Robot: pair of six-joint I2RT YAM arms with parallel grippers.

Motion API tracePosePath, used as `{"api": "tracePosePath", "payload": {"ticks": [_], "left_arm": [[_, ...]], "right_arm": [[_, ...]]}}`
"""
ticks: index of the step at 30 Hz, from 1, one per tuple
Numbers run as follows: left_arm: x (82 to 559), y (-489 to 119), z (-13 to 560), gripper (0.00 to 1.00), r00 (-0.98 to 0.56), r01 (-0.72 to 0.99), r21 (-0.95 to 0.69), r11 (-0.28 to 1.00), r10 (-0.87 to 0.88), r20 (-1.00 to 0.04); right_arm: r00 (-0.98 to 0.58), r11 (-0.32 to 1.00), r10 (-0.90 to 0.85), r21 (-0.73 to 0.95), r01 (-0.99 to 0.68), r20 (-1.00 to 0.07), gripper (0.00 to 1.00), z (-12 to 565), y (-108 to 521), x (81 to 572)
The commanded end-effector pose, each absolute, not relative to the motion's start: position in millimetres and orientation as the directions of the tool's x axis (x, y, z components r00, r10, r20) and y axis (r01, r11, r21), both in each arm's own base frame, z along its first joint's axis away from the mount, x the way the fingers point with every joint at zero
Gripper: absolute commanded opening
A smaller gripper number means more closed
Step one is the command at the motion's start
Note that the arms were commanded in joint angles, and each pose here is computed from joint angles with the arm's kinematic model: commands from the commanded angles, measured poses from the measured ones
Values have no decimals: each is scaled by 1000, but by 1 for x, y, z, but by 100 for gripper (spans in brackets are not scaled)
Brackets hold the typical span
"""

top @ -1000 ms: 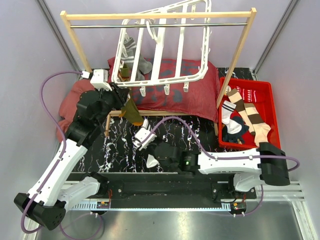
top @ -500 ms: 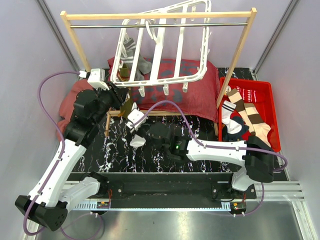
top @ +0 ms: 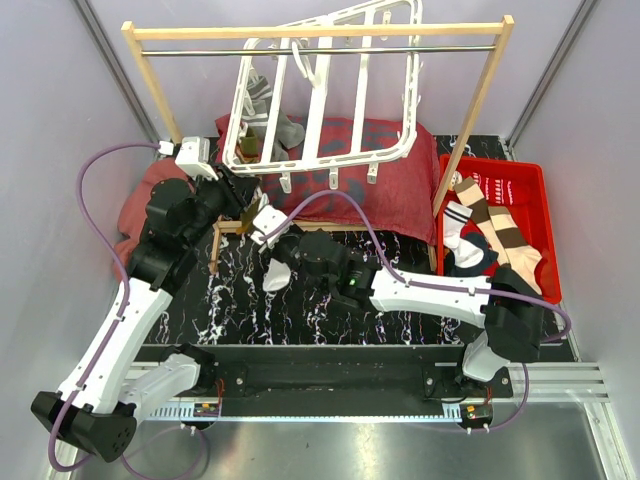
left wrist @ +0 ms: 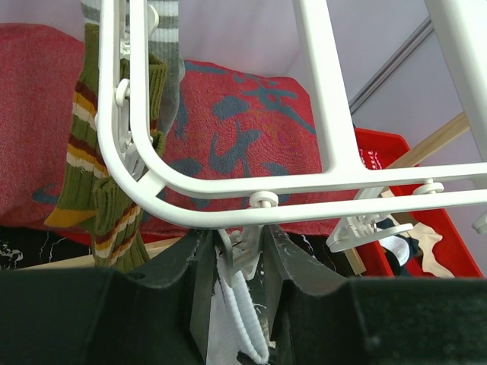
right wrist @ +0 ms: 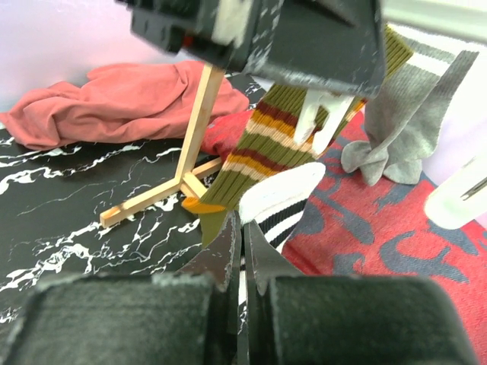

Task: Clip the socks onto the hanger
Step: Clamp the sock onto the hanger.

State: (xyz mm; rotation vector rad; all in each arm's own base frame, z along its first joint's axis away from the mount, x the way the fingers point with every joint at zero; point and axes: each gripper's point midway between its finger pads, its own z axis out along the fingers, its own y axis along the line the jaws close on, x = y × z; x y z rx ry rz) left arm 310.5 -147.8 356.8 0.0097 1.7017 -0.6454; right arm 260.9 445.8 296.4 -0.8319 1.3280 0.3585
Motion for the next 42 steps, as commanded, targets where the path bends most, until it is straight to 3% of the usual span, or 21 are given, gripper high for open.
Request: {"api": "tracePosePath", "payload": {"ticks": [1,37,41,42], "left_arm": [[309,-153,350,0,-283,366,-415,833,-325,-902],[310,-153,349,1,-287,368,-416,832,-323,-902],[309,-153,351,29,-282,372,-414,831,-324,-903],[308,-153,351,42,-282,372,-414,831,-324,-903]], "right_arm": [[296,695,-143,-309,-650,-944,0,337,447,268],[352,719,-139,-339,-607,-926,0,370,445,281],[354,722,-140,-340,-602,-925,1,370,446,283],[353,723,-142,-340,-601,-925,1,370,446,283]]}}
